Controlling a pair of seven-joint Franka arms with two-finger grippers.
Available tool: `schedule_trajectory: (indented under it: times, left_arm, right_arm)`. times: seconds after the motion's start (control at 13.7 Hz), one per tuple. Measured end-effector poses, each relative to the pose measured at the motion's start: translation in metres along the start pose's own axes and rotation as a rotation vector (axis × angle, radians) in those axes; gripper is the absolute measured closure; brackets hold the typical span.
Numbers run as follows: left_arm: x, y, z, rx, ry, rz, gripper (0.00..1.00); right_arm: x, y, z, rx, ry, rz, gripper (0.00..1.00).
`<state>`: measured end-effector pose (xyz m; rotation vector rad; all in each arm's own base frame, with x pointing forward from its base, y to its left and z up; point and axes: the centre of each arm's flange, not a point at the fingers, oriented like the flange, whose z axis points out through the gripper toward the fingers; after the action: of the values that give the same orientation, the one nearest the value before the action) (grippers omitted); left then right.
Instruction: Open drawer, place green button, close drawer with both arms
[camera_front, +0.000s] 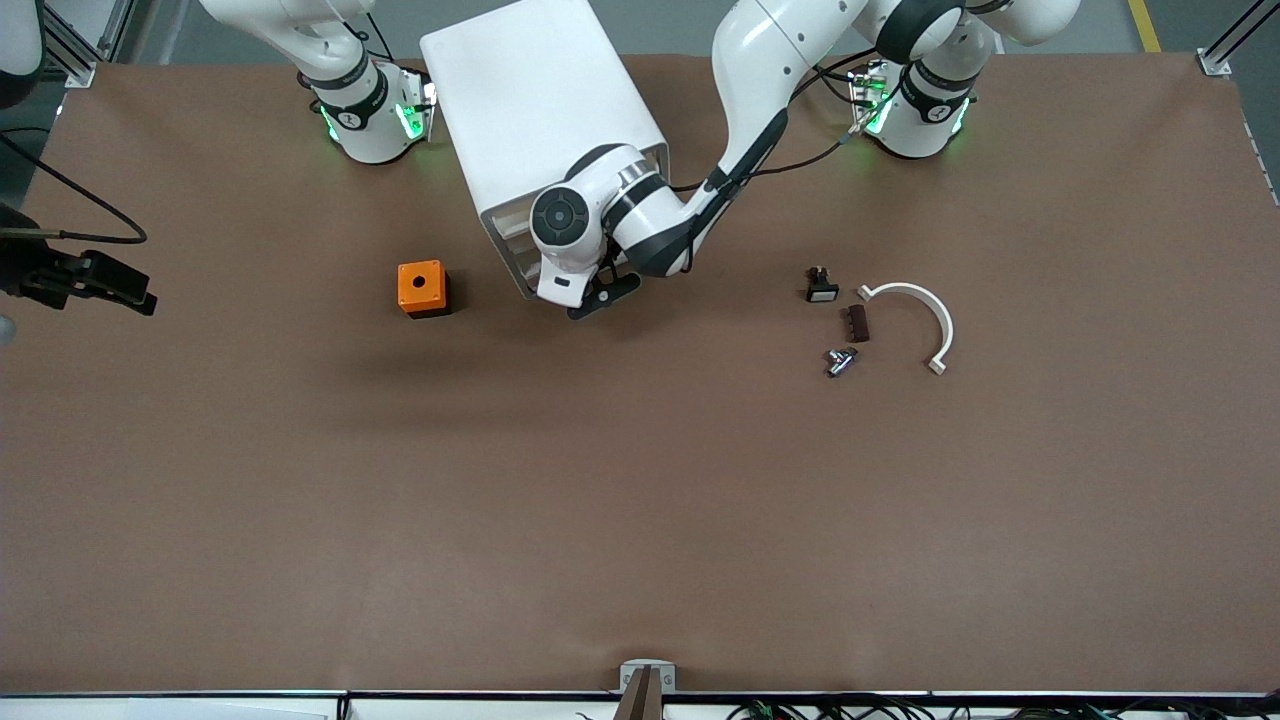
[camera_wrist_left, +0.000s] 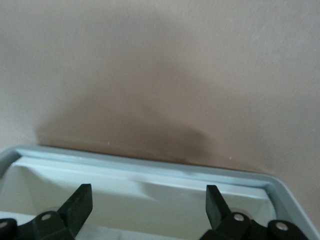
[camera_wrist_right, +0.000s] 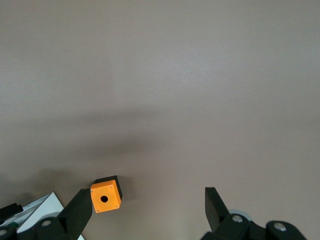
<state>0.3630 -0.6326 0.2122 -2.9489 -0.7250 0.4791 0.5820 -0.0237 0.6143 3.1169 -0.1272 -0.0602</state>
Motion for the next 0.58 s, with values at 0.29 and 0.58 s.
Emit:
schedule_trajectory:
  times: [0.29, 0.58]
  left_arm:
    - [0.006, 0.000, 0.000, -0.002, 0.012, -0.026, 0.00]
    - [0.103, -0.010, -0.041, -0.051, 0.128, -0.138, 0.00]
  right_arm:
    - [-0.003, 0.004, -0.002, 0.004, -0.007, -0.001, 0.00]
    - [-0.008, 0.006, -0.007, 0.009, -0.011, -0.011, 0.00]
